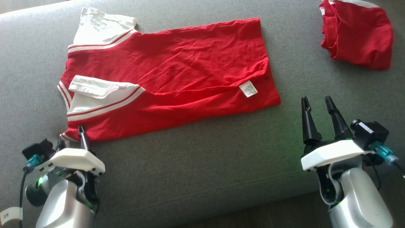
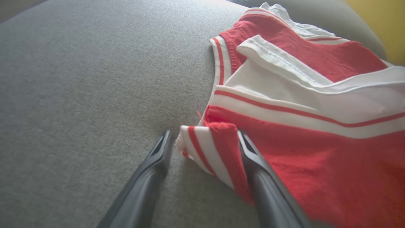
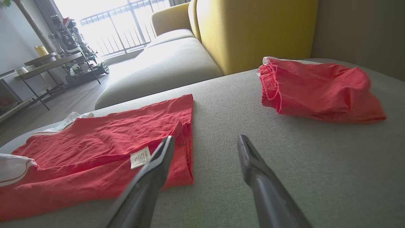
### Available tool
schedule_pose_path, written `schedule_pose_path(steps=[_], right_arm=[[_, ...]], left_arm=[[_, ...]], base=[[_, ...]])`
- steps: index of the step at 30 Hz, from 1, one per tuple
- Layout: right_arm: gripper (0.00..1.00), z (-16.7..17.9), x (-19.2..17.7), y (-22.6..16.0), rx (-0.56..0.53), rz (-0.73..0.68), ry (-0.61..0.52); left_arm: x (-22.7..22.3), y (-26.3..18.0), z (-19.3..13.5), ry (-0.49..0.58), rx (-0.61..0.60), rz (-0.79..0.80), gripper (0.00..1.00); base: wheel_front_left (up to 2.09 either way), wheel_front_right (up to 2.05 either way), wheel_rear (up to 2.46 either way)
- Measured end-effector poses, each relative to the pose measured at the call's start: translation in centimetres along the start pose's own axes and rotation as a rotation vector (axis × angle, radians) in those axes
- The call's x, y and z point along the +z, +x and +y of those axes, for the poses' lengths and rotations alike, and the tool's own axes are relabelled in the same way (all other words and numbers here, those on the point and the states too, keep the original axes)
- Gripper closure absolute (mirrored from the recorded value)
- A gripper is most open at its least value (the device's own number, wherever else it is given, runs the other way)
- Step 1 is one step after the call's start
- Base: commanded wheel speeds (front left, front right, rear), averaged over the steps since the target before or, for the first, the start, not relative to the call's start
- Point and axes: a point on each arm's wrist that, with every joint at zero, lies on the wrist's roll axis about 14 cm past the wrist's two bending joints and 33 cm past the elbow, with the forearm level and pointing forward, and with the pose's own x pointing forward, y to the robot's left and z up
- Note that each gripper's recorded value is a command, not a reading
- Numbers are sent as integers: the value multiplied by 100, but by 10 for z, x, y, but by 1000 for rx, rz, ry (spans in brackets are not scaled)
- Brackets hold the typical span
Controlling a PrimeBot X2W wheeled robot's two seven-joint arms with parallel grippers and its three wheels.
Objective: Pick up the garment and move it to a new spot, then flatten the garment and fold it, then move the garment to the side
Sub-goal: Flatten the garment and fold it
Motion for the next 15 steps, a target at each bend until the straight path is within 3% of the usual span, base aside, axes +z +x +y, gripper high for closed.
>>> schedule_pose_path(steps=[1, 2, 3, 15], right_arm=[[0, 1, 0, 0, 2, 0, 0], [0, 2, 0, 0, 5, 1, 0], [0, 3, -1, 0, 10, 3, 2], [0, 24, -48, 8, 29, 160, 163]], left_arm=[[-1, 0, 0, -1, -4, 5, 8], [-2, 0, 0, -1, -6, 9, 70], [-3, 1, -1, -1, -10, 14, 100], [8, -11, -7, -32, -65, -22, 100]], base=[[0, 0, 0], [0, 0, 0], [0, 0, 0], [0, 0, 0]])
